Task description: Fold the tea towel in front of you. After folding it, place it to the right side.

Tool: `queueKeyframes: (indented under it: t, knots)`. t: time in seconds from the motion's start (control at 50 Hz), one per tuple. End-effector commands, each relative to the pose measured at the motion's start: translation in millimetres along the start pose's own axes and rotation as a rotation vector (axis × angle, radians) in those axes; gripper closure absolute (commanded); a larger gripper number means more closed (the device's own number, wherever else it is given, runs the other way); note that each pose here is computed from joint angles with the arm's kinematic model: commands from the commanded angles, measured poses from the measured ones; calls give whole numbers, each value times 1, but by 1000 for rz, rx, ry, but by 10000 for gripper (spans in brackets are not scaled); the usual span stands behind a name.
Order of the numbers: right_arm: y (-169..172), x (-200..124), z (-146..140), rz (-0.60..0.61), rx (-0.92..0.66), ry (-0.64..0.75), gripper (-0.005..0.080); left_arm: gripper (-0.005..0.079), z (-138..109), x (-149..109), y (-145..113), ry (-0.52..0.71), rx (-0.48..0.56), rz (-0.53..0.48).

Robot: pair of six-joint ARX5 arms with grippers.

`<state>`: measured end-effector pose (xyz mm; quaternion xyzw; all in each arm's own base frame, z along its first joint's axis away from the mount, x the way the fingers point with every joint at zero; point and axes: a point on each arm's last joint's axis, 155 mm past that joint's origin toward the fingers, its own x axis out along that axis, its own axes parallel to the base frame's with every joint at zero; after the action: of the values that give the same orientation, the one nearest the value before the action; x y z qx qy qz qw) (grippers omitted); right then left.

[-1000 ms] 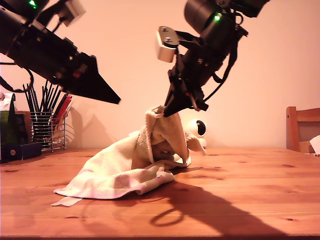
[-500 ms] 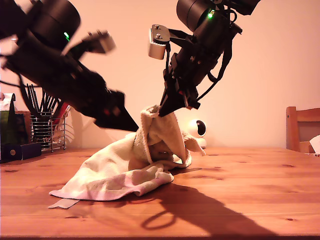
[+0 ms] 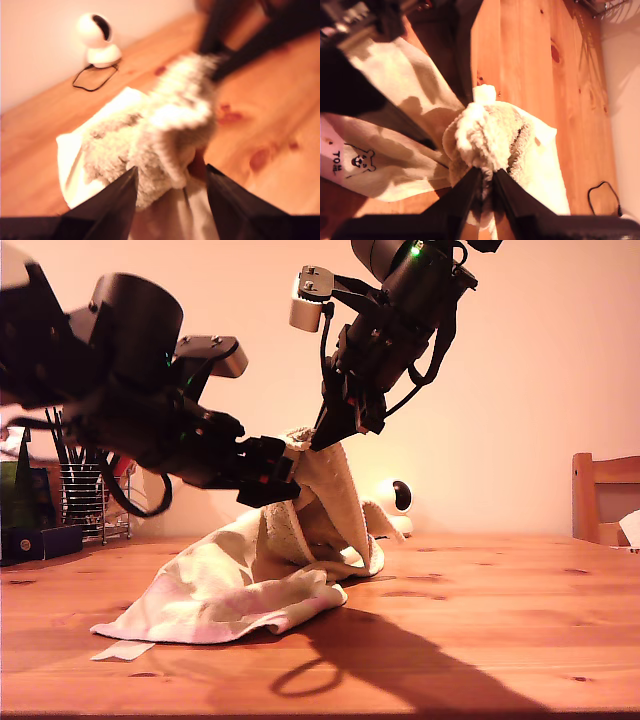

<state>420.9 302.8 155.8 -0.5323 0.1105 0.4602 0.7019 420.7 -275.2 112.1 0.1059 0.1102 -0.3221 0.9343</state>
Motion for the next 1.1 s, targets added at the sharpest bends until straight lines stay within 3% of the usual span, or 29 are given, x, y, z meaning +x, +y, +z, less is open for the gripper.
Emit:
queueKeyframes:
  t: [0.0,0.22,0.58,0.68,0.78,0.94,1.08]
  knots:
    - [-3,-4,9,-13,-2,-18,763,366,-7,7,-1,4,-48,0]
    - [-4,-4,9,-13,0,-19,763,381,-15,24,-2,16,-109,14]
    - [-6,-4,9,-21,6,-19,763,769,-5,32,0,6,-102,28]
    - [-11,-5,7,-40,6,-5,763,766,-14,28,-4,66,-88,4]
    - [-21,-8,0,-70,11,26,763,766,-14,17,-4,125,1,-4]
    - [-35,-14,-6,-95,43,32,763,766,18,-9,12,133,156,45]
    - [-43,-20,-8,-107,74,35,763,766,52,-35,28,126,206,80]
